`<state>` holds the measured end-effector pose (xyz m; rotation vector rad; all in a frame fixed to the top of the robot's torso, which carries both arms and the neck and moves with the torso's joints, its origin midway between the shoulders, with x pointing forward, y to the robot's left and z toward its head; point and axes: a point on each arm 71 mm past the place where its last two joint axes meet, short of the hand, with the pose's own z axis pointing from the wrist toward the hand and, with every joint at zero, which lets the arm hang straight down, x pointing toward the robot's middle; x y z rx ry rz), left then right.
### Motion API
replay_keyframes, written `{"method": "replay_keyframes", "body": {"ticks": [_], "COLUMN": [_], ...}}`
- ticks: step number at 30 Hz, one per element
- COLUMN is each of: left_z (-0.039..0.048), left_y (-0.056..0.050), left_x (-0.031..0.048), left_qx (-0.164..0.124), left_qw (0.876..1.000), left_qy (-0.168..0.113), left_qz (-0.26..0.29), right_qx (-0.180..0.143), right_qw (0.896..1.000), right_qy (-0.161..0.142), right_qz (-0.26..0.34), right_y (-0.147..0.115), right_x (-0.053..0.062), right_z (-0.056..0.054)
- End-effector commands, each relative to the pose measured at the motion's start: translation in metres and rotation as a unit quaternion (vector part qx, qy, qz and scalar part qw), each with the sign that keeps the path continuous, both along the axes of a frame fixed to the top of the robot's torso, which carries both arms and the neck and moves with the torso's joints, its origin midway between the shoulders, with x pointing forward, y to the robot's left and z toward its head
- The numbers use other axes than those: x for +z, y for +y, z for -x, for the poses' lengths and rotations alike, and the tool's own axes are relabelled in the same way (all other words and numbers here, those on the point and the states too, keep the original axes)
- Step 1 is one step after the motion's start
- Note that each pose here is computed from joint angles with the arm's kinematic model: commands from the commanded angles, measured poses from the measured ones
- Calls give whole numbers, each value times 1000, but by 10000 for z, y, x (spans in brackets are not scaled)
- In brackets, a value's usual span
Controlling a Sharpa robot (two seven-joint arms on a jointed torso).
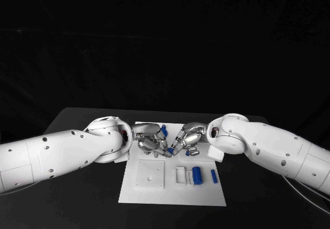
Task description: Assemble the parts on the task board
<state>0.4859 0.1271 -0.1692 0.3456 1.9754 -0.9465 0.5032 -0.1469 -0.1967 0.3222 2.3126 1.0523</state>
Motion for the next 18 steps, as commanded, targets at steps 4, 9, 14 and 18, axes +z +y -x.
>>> {"method": "replay_keyframes", "body": {"ticks": [4,9,14,18], "left_z": [19,20,18,22], "left_y": [-48,-63,-79,-87], "left_x": [-6,-12,-20,-36], "left_qx": [-7,-8,-8,-7], "left_qw": [1000,1000,1000,1000], "left_qy": [17,21,22,24], "left_qz": [1,-1,-4,-7], "right_qx": [16,18,20,21], "right_qw": [1000,1000,1000,1000], "right_qy": [7,7,8,8], "right_qz": [-1,-2,-2,-3], "right_y": [49,60,75,80], "right_x": [-2,-3,-2,-1], "right_z": [29,34,41,43]}}
